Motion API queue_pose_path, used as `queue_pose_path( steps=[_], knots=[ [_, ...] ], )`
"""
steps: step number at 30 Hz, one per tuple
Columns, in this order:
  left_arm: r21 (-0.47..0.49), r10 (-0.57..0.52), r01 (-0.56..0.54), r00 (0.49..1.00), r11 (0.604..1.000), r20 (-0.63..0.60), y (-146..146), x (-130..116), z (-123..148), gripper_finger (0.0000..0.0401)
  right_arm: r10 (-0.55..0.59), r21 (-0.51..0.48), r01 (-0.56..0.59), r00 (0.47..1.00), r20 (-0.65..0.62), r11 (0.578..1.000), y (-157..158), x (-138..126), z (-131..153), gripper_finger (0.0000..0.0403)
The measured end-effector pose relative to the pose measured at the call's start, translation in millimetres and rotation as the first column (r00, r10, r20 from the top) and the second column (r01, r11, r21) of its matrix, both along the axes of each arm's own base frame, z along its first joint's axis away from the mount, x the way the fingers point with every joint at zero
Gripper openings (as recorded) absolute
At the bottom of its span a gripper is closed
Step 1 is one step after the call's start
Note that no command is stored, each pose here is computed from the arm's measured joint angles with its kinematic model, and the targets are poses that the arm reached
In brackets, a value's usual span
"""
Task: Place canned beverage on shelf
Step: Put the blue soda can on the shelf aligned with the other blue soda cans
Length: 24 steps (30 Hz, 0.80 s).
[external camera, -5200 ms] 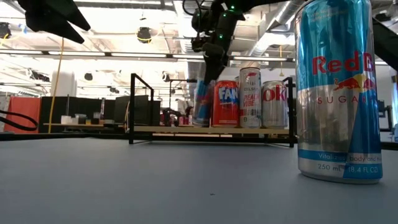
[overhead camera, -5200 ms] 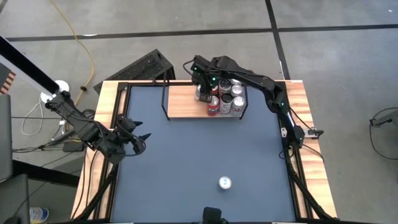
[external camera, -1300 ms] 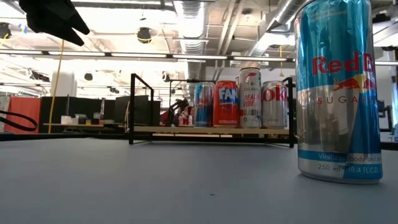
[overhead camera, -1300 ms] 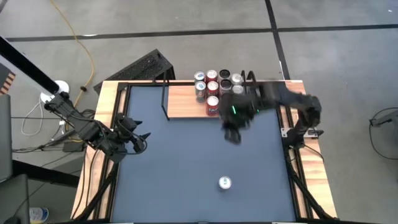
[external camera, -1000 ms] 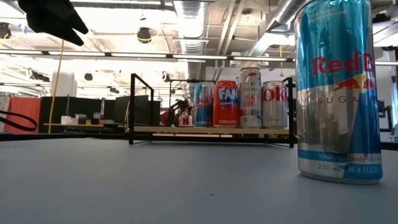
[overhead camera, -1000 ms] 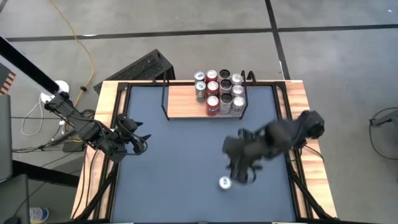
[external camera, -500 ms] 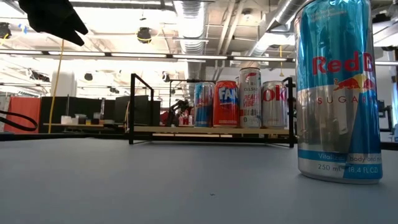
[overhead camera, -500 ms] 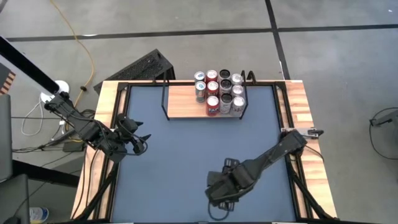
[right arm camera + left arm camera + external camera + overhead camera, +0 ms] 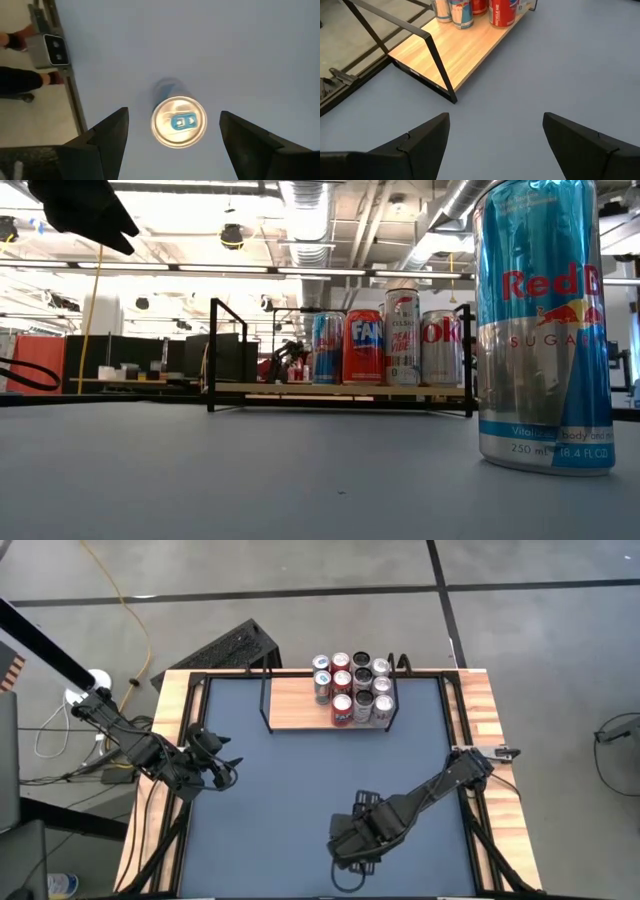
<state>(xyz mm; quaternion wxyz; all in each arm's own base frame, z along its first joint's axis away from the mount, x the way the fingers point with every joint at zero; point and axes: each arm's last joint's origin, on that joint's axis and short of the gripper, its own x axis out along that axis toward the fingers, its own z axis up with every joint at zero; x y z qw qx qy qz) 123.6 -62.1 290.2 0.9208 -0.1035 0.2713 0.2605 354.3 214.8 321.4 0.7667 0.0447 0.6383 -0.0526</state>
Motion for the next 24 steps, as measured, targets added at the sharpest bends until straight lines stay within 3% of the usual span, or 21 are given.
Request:
queue_pose_path(
  steps=[8,15,24],
  knots=[
    [-0.004,0.004,-0.004,1.000,1.000,0.013,-0.4,0.8,0.7,0.0311,-0.077,-0.042,0.077,0.997,0.003,0.996,-13.0,-14.2,-1.3,0.0297],
    [-0.027,0.012,-0.011,0.999,1.000,0.036,-1.2,1.9,1.7,0.0311,-0.083,0.052,0.078,0.991,0.109,0.996,-23.9,-43.9,-20.0,0.0296],
    [-0.062,0.025,-0.022,0.998,0.998,0.055,-2.0,2.7,2.2,0.0311,0.074,-0.005,-0.075,0.973,0.220,0.997,-44.0,-62.9,-16.5,0.0295]
  ],
)
